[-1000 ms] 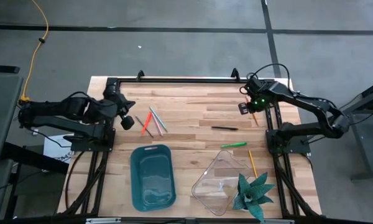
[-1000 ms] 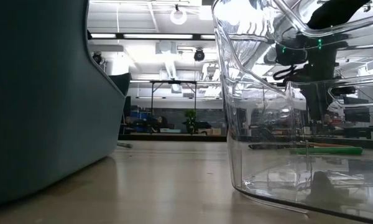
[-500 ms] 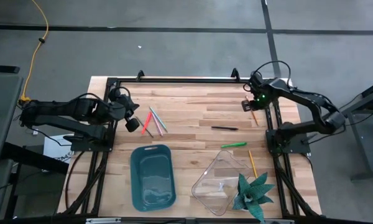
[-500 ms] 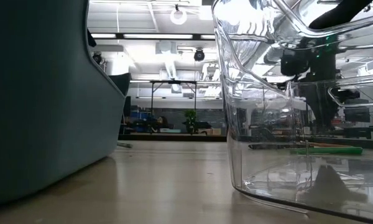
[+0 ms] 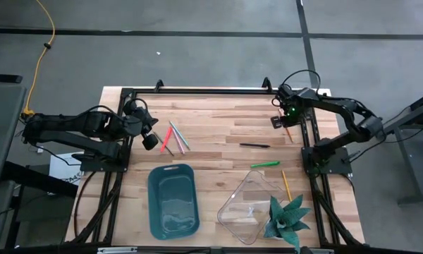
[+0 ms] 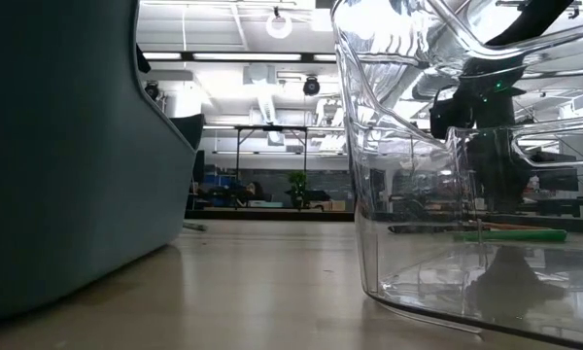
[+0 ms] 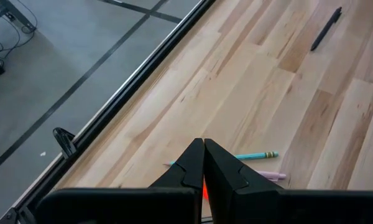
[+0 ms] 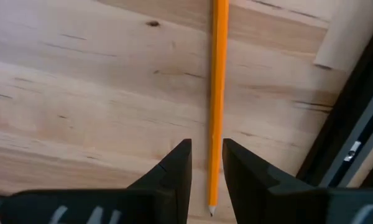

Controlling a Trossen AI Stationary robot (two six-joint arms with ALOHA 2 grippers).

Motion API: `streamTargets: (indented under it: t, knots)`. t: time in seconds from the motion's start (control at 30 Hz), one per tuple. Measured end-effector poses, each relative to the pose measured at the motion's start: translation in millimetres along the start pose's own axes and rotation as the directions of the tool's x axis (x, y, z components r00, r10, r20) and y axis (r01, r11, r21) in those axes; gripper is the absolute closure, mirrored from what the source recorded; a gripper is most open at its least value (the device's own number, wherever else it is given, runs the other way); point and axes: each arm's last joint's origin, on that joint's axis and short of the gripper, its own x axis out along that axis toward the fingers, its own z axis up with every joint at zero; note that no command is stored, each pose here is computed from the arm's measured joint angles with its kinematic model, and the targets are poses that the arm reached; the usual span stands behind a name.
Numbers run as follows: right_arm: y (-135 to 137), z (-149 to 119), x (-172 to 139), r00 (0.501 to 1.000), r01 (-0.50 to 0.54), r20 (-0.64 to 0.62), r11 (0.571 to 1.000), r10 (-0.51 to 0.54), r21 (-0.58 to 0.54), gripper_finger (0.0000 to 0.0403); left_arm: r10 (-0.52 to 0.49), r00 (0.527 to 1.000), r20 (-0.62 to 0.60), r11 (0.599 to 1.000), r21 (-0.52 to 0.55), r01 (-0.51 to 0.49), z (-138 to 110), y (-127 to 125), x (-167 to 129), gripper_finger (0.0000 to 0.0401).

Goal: Sort pens & pencils
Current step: Put the dark orange pencil into the blue bin

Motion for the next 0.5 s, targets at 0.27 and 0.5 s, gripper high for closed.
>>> streamTargets:
  t: [0.27, 0.5]
  knots:
    - [-0.4, -0.7, 0.0, 1.0, 0.003, -0.007, 1.0, -0.003, 0.004, 0.032, 0.001, 1.0, 0.0, 1.0, 0.0, -0.001, 0.0, 0.0, 0.0, 0.0401]
    - [-1.7, -3.2, 1.0, 0.999, 0.023, -0.026, 1.0, -0.023, -0.015, 0.032, 0.001, 1.0, 0.0, 1.0, -0.003, -0.001, -0.1, 0.0, 0.1, 0.0401]
